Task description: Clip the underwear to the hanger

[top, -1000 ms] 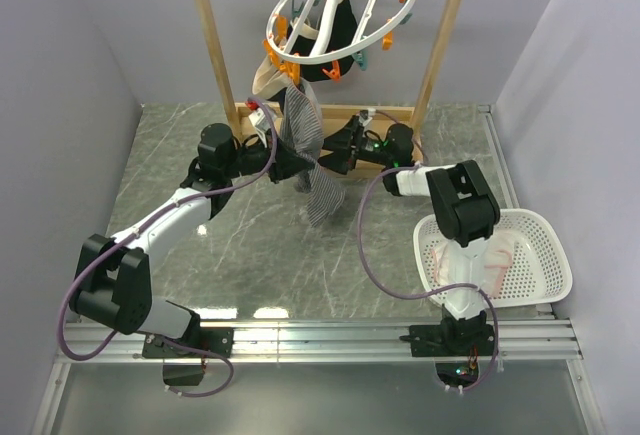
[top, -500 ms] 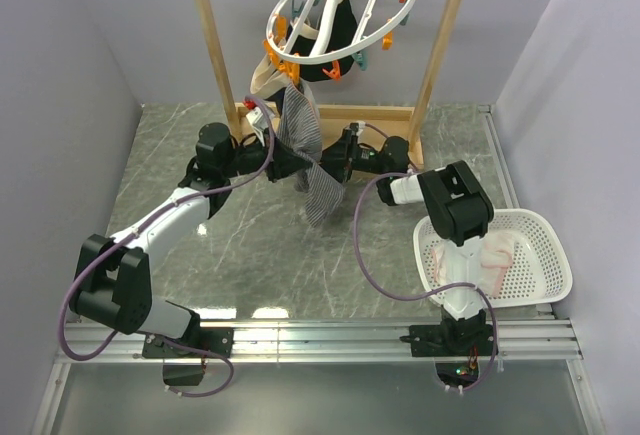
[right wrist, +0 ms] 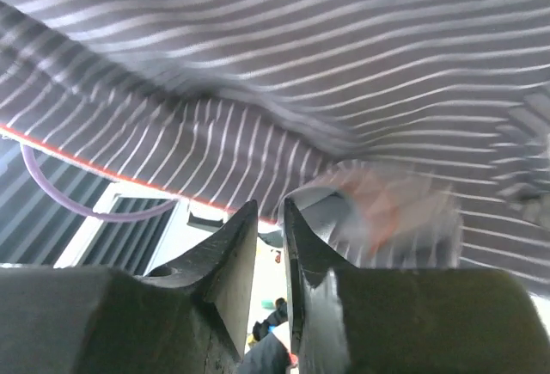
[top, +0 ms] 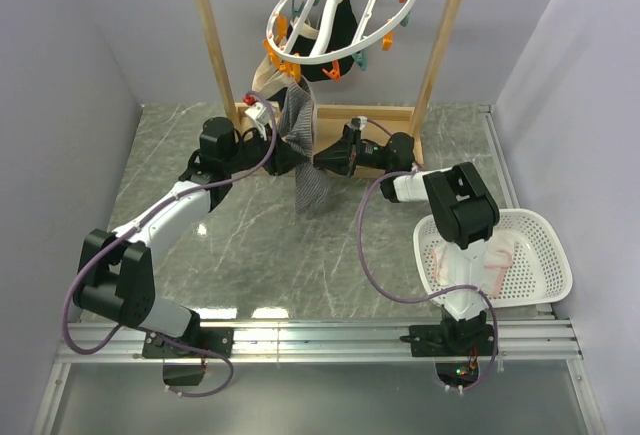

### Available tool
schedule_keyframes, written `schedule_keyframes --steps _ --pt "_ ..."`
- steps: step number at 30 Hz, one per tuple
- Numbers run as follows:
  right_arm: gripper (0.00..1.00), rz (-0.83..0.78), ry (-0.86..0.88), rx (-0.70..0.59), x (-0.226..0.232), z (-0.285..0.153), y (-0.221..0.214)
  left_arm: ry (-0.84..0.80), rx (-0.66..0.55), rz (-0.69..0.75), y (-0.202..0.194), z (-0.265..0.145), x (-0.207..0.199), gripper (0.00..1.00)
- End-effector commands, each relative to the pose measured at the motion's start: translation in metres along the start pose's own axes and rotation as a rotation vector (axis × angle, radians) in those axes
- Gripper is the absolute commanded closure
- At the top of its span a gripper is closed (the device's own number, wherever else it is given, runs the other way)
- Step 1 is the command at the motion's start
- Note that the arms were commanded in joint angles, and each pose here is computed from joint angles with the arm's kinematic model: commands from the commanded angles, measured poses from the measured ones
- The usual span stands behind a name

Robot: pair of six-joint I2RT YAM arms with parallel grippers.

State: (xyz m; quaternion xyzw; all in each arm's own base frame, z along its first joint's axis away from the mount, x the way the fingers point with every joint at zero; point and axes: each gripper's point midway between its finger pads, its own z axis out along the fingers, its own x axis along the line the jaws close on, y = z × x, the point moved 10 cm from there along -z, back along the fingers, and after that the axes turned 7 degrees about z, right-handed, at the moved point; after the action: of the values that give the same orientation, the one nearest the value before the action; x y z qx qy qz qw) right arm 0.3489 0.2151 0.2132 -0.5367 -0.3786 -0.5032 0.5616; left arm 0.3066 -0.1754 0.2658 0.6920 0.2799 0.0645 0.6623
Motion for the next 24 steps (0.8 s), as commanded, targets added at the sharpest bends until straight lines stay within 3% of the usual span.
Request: schedule_keyframes --steps 1,3,4,6,9,13,17,18,22,24 --pt "0.77 -0.371 0.153 0.133 0.043 0.003 -0.033 0.064 -0.026 0.030 0.014 0.006 0.013 0.58" --pt "0.80 -0.376 0.150 0.141 0.044 0.006 -0.034 0.074 -0.023 0.023 0.014 0.006 0.016 0.50" --pt "0.80 -0.379 0.148 0.147 0.044 0.007 -0.034 0.073 -0.020 0.024 0.014 0.006 0.017 0.41" --pt "0.80 -0.388 0.148 0.148 0.046 0.009 -0.033 0.078 -0.025 0.028 0.014 0.005 0.017 0.31" --pt "0.80 -0.392 0.143 0.143 0.047 0.012 -0.030 0.082 -0.029 0.037 0.013 0.002 0.017 0.33" --pt "0.82 -0.395 0.132 0.123 0.048 0.012 -0.025 0.083 -0.033 0.046 0.011 -0.001 0.016 0.46" --pt "0.80 -0.427 0.046 0.016 0.049 -0.001 -0.011 0.119 -0.032 0.041 0.008 -0.002 0.018 0.50" --pt "0.76 -0.499 0.021 -0.012 0.045 -0.004 -0.006 0.140 -0.029 0.037 0.007 -0.002 0.020 0.48" --pt "0.58 -0.487 -0.130 -0.181 0.042 -0.021 0.011 0.158 -0.035 0.035 0.007 0.001 0.024 0.26" --pt "0.47 -0.529 -0.174 -0.239 0.040 -0.029 0.018 0.165 -0.031 0.034 0.004 0.002 0.024 0.24"
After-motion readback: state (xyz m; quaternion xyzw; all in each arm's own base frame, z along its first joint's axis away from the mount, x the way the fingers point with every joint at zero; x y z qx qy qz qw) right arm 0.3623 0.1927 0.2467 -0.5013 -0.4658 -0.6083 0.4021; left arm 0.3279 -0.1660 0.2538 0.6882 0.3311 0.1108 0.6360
